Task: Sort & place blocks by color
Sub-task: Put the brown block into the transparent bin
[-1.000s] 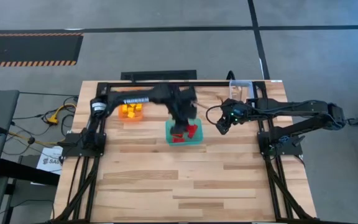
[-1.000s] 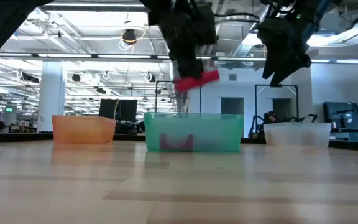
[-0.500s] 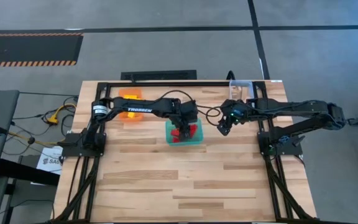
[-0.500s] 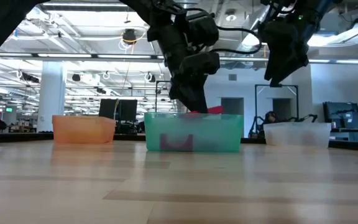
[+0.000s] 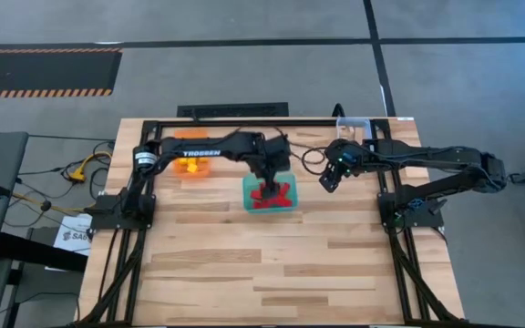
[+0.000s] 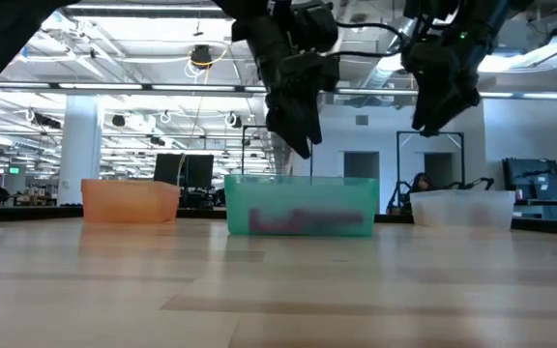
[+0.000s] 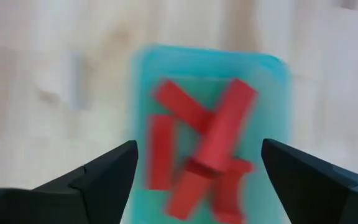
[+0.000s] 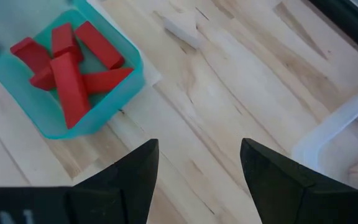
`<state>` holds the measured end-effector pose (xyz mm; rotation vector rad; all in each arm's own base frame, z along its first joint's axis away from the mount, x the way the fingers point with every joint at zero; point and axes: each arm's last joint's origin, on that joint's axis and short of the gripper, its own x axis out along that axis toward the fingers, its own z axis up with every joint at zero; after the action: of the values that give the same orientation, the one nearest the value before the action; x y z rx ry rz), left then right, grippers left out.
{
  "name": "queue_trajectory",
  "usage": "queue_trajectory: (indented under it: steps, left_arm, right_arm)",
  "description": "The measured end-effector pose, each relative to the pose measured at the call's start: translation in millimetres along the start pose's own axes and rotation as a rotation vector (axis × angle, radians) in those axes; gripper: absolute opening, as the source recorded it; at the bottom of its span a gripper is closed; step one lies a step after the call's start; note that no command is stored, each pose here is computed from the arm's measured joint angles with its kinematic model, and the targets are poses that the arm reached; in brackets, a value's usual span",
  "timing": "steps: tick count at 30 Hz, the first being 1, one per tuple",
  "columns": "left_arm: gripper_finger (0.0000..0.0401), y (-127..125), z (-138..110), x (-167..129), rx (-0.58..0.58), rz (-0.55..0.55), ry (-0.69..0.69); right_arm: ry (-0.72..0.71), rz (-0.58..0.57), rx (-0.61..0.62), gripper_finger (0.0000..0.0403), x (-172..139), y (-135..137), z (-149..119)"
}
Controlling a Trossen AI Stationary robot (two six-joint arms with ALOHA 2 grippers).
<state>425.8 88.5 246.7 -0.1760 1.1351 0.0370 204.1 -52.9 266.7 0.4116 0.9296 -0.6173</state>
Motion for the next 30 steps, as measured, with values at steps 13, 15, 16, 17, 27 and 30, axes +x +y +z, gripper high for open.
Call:
queue_trajectory:
  steps: [13,15,16,17,27,30]
  left_arm:
    - [0.0310,111,11,25,-0.215,0.194,-0.191]
    - [0.0306,119,7,39,-0.237,0.158,-0.172]
    - [0.0305,121,5,46,-0.241,0.148,-0.160]
    - [0.0304,122,4,51,-0.243,0.141,-0.151]
    - [0.0302,99,8,65,-0.083,0.239,-0.099]
    - [0.0302,86,10,68,0.029,0.333,-0.067]
  right_arm:
    - [0.130,-0.070,0.139,0.0249,-6,10,-24]
    - [0.130,-0.063,0.160,0.0249,-7,14,-26]
    - [0.132,-0.060,0.169,0.0249,-8,16,-27]
    - [0.134,-0.058,0.178,0.0249,-8,17,-28]
    - [0.144,-0.062,0.238,0.0249,-11,21,-33]
    - [0.134,-0.052,0.242,0.0249,-14,20,-33]
